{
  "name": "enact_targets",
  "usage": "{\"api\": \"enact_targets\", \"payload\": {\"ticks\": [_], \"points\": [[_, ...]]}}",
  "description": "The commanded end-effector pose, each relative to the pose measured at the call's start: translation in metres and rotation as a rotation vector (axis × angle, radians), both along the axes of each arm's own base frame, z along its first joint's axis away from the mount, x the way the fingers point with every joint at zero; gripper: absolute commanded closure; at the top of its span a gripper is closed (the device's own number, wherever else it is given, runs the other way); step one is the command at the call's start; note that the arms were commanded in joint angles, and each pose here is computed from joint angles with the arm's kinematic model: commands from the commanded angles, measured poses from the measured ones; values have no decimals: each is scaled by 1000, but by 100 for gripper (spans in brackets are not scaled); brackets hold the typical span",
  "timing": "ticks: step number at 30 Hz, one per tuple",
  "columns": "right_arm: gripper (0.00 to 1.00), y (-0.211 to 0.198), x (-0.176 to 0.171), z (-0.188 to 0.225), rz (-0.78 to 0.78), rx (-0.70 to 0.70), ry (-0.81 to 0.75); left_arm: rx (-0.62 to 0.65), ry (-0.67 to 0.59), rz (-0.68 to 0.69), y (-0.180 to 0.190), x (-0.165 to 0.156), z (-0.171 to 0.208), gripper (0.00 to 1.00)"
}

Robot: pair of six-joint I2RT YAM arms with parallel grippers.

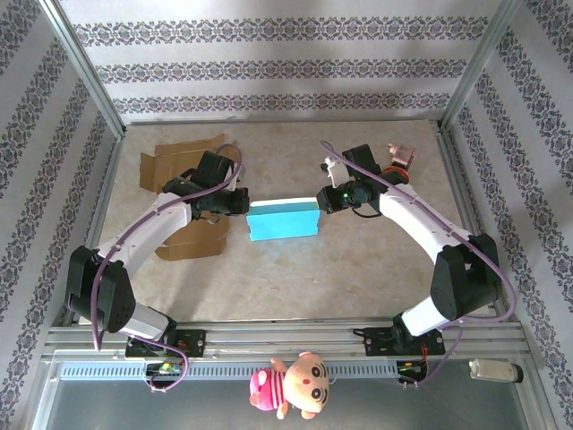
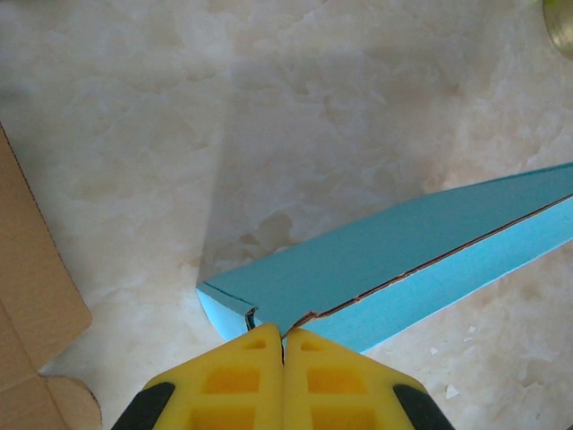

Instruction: Fold the paper box

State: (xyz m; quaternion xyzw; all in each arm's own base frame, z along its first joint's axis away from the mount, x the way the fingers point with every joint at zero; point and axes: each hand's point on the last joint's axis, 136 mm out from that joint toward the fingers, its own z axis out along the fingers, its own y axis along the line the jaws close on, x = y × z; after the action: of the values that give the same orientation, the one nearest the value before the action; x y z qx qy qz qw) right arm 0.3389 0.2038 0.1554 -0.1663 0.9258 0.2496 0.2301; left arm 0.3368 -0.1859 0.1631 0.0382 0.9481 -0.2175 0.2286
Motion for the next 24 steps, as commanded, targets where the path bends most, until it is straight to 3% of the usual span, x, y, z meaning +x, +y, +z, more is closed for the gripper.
{"api": "enact_targets", "payload": {"ticks": [1, 11, 24], "points": [[88, 10, -4, -4, -66, 36, 91, -58, 39, -9, -12, -10, -7, 100], [90, 12, -14, -20, -144, 32, 197, -28, 40, 5, -8, -16, -13, 100], [90, 18, -23, -10, -151, 66, 251, -14, 32, 13, -5, -19, -18, 100]]}}
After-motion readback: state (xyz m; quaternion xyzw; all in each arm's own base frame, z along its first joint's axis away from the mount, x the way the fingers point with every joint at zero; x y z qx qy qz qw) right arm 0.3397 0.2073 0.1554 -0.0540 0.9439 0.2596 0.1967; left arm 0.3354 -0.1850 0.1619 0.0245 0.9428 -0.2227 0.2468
